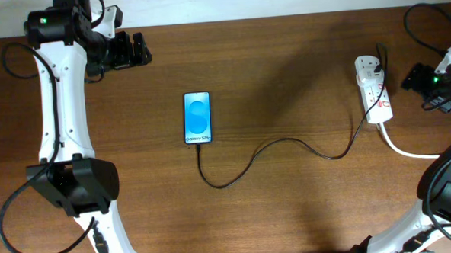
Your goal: Plug charger to phone and switch on socket
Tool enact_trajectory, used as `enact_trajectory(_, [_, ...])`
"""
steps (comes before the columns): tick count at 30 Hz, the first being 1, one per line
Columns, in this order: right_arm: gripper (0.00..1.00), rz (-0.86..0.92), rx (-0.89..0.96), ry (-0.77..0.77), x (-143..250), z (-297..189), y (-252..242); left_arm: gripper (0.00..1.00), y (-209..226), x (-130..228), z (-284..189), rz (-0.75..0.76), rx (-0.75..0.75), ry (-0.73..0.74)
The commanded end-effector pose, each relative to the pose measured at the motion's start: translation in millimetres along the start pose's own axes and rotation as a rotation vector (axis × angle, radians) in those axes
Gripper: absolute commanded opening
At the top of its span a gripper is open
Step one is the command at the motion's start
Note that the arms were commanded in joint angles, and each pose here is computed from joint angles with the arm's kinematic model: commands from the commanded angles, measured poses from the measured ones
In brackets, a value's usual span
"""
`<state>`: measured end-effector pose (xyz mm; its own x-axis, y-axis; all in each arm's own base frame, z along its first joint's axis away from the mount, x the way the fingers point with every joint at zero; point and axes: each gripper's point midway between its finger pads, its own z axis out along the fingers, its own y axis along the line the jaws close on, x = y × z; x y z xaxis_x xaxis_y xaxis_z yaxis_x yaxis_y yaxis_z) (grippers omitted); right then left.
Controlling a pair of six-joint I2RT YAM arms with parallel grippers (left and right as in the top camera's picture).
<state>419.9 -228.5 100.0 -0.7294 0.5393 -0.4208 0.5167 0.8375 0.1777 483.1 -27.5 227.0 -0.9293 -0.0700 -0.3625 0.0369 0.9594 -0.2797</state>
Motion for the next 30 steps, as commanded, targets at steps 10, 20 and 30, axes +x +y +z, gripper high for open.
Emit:
enact_trajectory(10, [0.85,-0.173,-0.063,-0.001,-1.6,54.6,22.2,0.99,-0.8,-3.2,-9.9,0.003,-0.007,-0.025])
enact_trajectory(20, [0.85,-0.207,0.014,0.025,5.8,73.4,16.9,1.00,-0.8,-3.2,-9.9,0.003,-0.007,-0.025])
enact_trajectory(30, [0.85,-0.208,0.061,0.016,3.1,74.7,9.2,1.00,-0.8,-3.2,-9.9,0.003,-0.007,-0.025])
